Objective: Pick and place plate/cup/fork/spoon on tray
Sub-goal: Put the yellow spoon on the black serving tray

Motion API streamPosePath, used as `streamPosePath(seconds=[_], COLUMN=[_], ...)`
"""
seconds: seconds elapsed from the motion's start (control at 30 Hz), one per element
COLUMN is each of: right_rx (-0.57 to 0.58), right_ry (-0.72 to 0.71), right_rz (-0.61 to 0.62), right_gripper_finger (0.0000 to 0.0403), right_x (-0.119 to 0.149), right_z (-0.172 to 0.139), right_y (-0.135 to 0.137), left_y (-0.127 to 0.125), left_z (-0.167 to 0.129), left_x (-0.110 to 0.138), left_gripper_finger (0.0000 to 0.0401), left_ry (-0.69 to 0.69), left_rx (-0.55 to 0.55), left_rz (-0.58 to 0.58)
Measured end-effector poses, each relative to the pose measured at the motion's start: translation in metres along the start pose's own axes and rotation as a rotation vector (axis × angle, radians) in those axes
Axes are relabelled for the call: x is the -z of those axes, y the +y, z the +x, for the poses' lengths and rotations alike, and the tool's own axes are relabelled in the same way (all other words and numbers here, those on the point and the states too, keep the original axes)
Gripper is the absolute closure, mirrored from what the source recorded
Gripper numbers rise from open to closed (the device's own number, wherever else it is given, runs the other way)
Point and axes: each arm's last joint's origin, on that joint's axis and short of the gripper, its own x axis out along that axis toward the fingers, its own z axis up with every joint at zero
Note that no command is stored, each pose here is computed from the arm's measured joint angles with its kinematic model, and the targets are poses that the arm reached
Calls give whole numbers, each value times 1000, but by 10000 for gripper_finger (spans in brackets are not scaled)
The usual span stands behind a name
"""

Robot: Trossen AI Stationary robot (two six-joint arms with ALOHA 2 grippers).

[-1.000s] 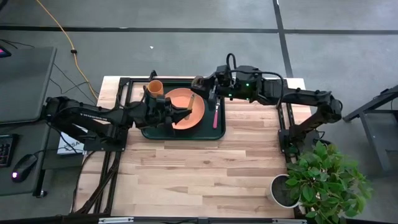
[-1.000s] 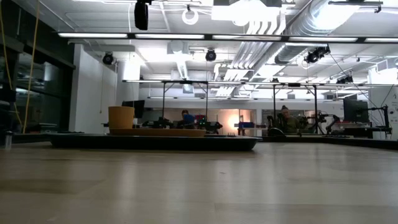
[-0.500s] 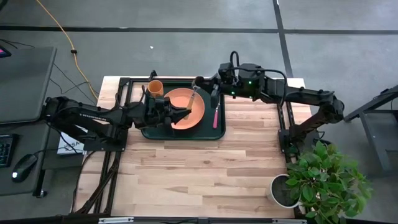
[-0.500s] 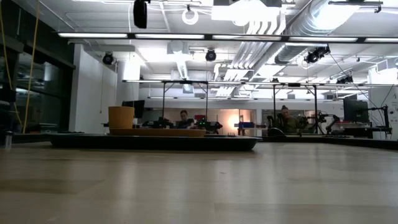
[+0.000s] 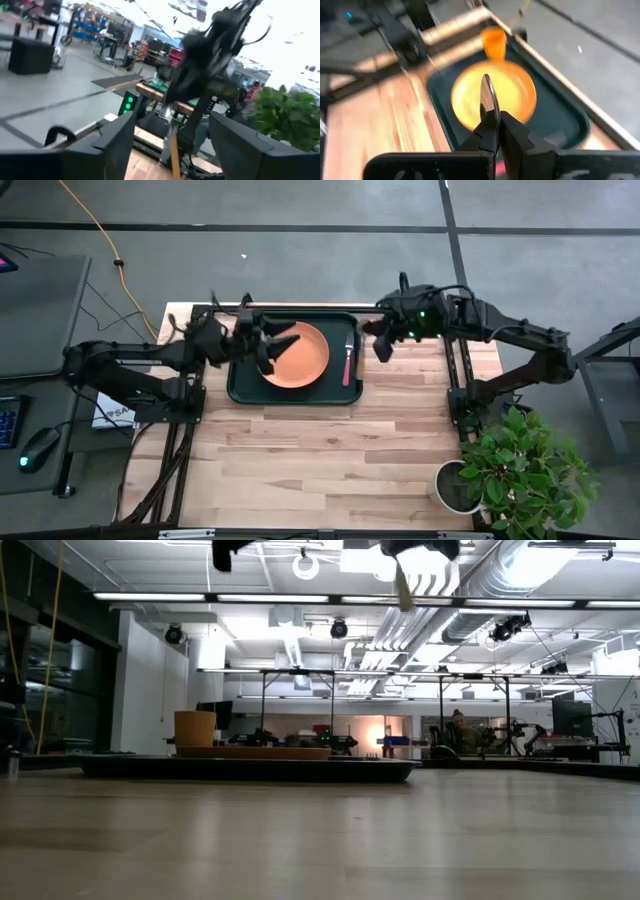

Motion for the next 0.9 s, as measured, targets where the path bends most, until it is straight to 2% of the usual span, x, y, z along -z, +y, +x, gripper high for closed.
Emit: streamPosePath(seconds=[0.07, 0.17, 0.3, 0.4, 0.5, 0.6, 0.73, 0.83, 0.9], right_rx=[25, 2, -156, -236, -299, -332, -288, -216, -212], right_ry=[62, 127, 110, 72, 3, 22, 73, 150, 177], right_rz=[13, 86, 266, 368, 460, 523, 518, 485, 468], right_gripper_finger=[402, 402, 402, 402, 403, 403, 403, 403, 403], right_x=[20, 64, 126, 156, 154, 145, 122, 114, 109], right_z=[5, 32, 73, 98, 113, 127, 147, 165, 177], right_y=[-6, -14, -22, -27, -35, -50, -75, -94, -105], left_y=[-2, -9, -18, -20, -20, -19, -19, -20, -21], left_z=[-3, -9, -20, -25, -27, -25, -23, -23, -23], left_x=[-15, -34, -53, -57, -57, -57, -55, -53, -53], left_gripper_finger=[153, 148, 150, 150, 151, 151, 151, 151, 151], left_ry=[9, 16, -30, -47, -51, -51, -42, -35, -37], left_rx=[21, 38, 67, 80, 64, 52, 49, 56, 62], left_rz=[30, 97, 139, 137, 135, 134, 110, 109, 108])
